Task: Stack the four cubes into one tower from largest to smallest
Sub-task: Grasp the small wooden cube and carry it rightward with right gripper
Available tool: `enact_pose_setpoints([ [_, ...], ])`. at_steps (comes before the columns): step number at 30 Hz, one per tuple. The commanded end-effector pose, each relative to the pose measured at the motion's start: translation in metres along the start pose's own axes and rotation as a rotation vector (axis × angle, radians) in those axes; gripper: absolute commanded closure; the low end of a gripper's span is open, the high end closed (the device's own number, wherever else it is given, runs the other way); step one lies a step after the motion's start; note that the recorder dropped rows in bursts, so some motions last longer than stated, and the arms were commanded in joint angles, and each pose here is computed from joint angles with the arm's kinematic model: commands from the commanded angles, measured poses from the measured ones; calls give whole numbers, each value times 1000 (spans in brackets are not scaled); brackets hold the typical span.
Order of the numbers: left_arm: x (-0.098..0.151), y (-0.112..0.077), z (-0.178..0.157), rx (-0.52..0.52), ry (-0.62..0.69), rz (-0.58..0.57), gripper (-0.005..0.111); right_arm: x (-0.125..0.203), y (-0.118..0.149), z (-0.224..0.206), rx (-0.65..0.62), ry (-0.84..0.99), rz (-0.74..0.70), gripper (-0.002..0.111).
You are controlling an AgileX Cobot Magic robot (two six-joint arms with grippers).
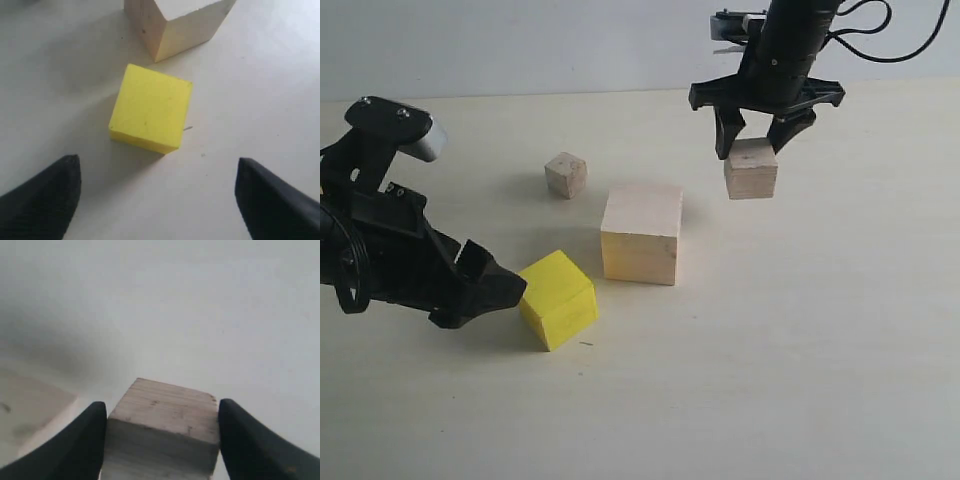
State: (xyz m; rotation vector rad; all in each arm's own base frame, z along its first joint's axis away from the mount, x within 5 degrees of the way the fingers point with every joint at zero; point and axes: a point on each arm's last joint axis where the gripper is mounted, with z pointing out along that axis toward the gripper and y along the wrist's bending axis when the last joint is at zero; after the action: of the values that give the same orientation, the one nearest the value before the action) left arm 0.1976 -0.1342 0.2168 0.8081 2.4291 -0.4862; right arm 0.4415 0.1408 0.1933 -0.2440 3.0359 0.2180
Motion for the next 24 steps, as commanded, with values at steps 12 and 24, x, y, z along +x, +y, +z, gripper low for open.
enact_pose_setpoints([
  [12,-11,12,30,-47,12,45,26,150,-15,-32,-35,-86,22,108],
  [24,-23,4,65,22,105,235,26,183,-14,-35,-90,-97,33,108],
])
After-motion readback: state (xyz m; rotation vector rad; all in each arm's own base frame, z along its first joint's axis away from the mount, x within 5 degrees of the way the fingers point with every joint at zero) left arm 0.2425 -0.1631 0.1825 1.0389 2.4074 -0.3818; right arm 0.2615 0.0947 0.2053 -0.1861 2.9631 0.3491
